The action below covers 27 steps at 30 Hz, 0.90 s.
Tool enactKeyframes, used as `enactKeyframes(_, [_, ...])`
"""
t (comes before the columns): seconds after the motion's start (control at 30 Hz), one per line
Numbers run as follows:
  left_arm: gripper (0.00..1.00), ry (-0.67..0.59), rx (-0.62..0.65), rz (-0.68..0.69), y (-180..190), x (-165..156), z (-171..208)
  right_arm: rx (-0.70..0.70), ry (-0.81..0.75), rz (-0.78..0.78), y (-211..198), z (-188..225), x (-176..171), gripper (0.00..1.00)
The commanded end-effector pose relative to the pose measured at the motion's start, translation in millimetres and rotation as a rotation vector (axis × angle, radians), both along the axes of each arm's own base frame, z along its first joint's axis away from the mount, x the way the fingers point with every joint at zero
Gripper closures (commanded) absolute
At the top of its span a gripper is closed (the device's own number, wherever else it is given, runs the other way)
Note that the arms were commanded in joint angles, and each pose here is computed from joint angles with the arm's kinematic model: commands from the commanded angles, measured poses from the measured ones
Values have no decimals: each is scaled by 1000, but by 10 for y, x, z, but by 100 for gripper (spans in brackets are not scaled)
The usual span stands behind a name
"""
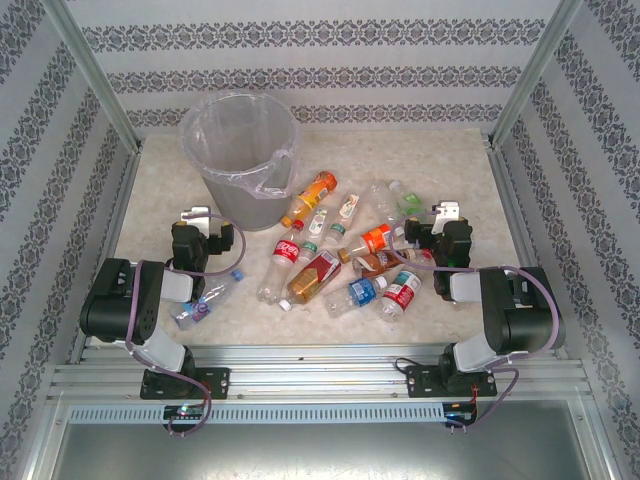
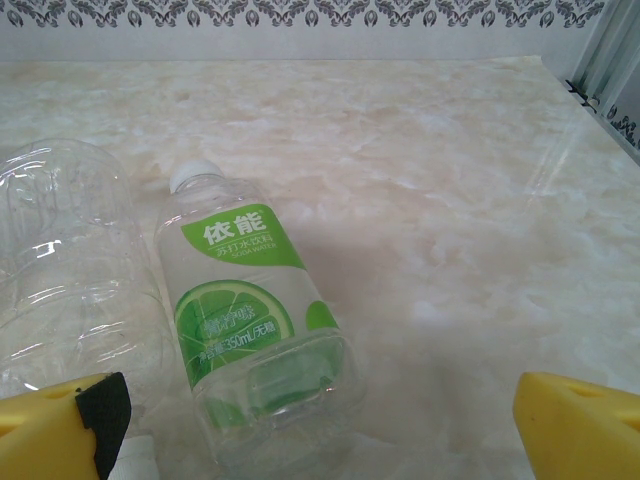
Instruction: Put the plastic bottles in the bin
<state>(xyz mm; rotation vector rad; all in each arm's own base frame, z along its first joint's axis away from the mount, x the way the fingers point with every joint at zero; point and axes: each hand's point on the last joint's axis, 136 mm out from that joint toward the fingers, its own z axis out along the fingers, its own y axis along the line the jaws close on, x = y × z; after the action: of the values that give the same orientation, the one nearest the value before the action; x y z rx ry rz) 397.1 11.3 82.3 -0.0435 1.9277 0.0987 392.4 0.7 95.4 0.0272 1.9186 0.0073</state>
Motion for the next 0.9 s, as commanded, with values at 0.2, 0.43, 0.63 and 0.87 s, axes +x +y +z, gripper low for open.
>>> enactKeyframes(0.2, [0,-11,-15,17,50,23,53,0,-27,22,42,91,54,2])
enactKeyframes(0.43, [0,-10,-17,16,44,21,50,-1,-29,22,41,94,52,2])
enactKeyframes(0.63, [0,-12,-17,17,47,23,53,-1,-28,23,44,94,54,2])
enactKeyframes(0.87, [0,-50,-18,51,103,-36,92,1,-55,-23,-30,157,9,2])
